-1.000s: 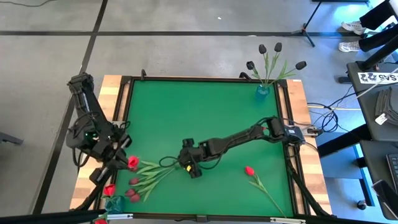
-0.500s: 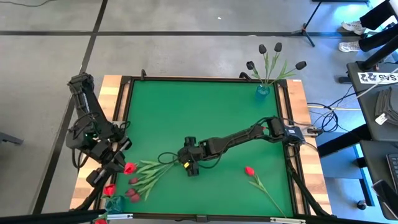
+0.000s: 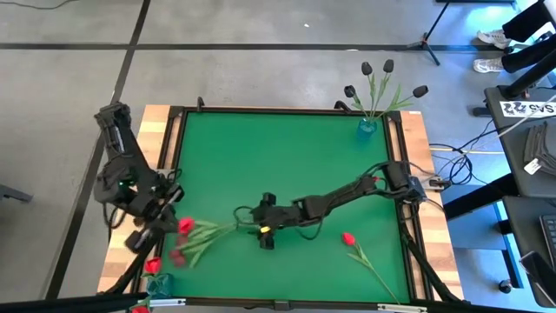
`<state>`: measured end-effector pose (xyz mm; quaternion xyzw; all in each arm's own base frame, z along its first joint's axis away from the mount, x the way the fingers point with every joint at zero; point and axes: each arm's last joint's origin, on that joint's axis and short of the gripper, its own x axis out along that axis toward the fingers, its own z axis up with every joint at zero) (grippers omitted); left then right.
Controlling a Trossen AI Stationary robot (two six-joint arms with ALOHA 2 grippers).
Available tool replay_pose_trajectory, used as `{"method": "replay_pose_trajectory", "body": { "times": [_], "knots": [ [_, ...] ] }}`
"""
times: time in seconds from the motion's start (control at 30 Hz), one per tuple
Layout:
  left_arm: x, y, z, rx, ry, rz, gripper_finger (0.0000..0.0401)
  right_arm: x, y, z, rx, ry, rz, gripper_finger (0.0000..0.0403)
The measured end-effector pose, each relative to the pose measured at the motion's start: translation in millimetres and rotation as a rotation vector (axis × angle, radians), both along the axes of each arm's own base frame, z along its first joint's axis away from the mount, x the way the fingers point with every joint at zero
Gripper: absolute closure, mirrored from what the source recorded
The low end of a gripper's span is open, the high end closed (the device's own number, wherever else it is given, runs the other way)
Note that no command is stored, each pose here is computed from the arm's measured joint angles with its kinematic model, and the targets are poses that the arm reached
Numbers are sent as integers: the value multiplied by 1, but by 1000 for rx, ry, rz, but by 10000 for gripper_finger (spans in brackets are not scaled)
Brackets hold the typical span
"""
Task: Sort flowers into vase by color
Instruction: Put the red flower into the bottom left blue vase
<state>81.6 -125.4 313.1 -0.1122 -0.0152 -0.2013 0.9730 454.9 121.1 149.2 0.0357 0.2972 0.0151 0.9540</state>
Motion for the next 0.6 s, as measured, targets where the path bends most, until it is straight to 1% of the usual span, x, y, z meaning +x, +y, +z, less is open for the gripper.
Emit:
{"method": "replay_pose_trajectory", "body": {
  "times": [0.1, 0.13, 0.23, 0.3, 0.37, 0.43, 0.5, 0.6],
  "knots": [
    [12, 8, -4, 19, 28, 55, 392, -16, -6, -5, 28, -165, -66, 91],
    [16, 11, -5, 23, 38, 68, 392, -20, -9, -6, 38, -239, -92, 91],
    [31, 24, -8, 0, 68, 119, 392, -35, -21, -10, 64, -440, -182, 91],
    [41, 31, -10, -17, 94, 150, 392, -45, -30, -13, 80, -542, -236, 91],
    [50, 38, -12, -32, 108, 160, 392, -57, -34, -17, 54, -605, -283, 91],
    [55, 44, -9, -51, 88, 167, 392, -68, -38, -19, 7, -660, -327, 91],
    [58, 49, -4, -76, 38, 177, 392, -78, -41, -20, -30, -709, -367, 91],
    [55, 56, 14, -82, -70, 136, 392, -90, -45, -23, -99, -742, -402, 91]
  ]
}}
